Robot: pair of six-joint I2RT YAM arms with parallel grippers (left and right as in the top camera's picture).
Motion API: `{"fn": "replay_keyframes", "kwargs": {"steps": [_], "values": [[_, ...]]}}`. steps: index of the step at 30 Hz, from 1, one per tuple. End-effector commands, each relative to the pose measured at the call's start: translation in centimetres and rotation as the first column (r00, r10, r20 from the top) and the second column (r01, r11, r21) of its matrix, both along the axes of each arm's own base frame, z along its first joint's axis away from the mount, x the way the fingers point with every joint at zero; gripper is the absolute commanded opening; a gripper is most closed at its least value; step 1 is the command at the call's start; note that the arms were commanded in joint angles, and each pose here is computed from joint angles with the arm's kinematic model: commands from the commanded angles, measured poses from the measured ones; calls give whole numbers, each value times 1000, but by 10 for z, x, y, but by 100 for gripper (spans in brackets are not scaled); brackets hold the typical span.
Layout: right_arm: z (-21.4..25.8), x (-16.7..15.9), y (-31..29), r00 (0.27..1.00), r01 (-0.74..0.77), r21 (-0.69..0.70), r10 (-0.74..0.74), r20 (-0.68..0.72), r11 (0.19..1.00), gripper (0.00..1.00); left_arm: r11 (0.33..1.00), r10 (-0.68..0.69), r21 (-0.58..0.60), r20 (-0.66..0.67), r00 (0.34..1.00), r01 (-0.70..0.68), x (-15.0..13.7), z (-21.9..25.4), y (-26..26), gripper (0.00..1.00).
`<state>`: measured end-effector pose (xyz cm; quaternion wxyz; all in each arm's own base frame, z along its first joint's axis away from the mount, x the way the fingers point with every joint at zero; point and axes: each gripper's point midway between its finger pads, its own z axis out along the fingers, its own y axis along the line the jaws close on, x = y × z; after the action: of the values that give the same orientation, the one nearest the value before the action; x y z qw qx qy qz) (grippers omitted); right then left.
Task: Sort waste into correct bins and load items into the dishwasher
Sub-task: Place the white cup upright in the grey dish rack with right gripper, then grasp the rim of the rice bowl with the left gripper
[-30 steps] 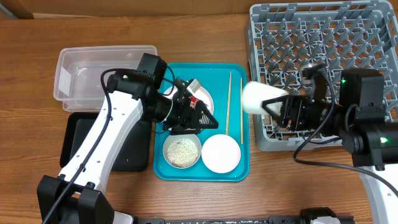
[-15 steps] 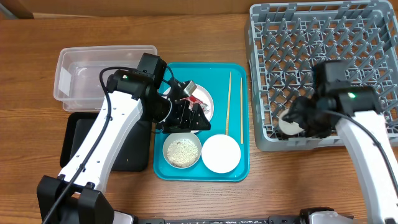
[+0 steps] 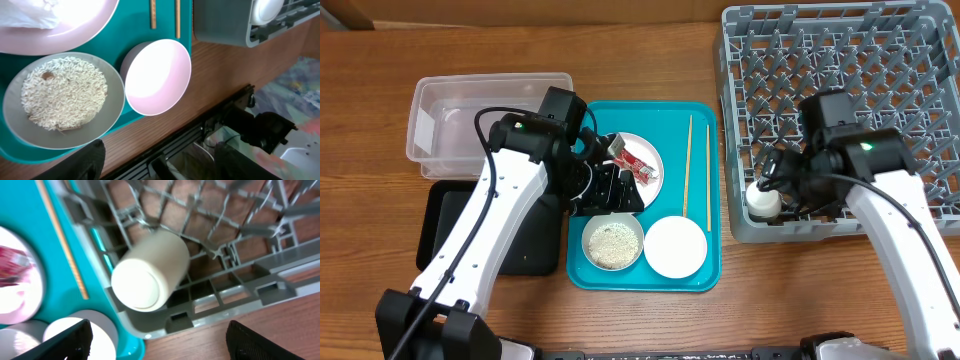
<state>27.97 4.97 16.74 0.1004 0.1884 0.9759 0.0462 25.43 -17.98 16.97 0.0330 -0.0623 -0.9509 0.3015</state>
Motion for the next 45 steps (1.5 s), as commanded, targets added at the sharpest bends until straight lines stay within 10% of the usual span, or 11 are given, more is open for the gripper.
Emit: {"fn": "replay_keyframes", "kwargs": {"steps": [1, 11, 16, 31, 37, 45], "values": [[53, 5, 3, 983, 1, 43, -9, 184, 999, 87, 994, 18, 110, 38, 999, -22, -2, 0, 10, 68], [116, -16, 18, 905, -123, 137, 54, 423, 983, 91, 801, 35, 587, 156, 987, -121, -39, -78, 9, 54], [119, -22, 18, 900, -124, 138, 53, 432, 983, 92, 791, 57, 596, 150, 987, -137, -54, -109, 4, 38], [118, -22, 17, 904, -123, 138, 54, 425, 983, 92, 806, -14, 585, 164, 986, -86, -60, -147, 10, 39], [117, -23, 17, 906, -122, 137, 54, 420, 983, 92, 806, -14, 587, 148, 989, -76, -61, -136, 8, 16], [117, -23, 17, 906, -123, 137, 54, 421, 983, 93, 853, -45, 518, 197, 979, -65, -48, -86, -13, 38]]}}
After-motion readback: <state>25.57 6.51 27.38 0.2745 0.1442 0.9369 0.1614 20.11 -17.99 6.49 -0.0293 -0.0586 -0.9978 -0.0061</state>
